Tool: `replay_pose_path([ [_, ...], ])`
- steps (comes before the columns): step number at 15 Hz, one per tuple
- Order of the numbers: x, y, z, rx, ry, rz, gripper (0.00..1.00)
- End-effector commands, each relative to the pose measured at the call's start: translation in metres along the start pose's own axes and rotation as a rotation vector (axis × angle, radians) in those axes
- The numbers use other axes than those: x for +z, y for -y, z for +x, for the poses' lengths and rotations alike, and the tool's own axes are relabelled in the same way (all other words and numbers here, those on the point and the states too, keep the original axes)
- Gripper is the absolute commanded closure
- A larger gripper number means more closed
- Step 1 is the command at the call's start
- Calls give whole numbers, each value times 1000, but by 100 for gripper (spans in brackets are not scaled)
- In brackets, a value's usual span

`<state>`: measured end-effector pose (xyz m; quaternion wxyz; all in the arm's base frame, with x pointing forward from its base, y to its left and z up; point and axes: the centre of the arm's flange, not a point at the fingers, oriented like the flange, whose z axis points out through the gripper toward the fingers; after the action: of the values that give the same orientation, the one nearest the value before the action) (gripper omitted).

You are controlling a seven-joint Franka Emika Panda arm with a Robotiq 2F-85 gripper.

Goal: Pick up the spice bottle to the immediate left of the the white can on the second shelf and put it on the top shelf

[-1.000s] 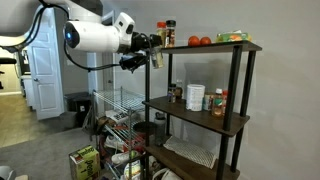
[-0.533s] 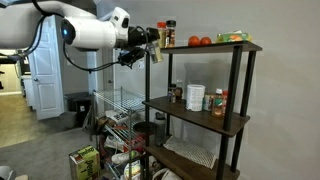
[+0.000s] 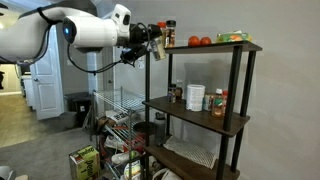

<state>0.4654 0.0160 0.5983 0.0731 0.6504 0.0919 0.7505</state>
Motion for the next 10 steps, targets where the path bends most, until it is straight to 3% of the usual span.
replay_pose_path([
  [1, 1, -1, -1, 6, 1, 4, 40],
  [10, 4, -1, -4, 6, 10, 5, 40],
])
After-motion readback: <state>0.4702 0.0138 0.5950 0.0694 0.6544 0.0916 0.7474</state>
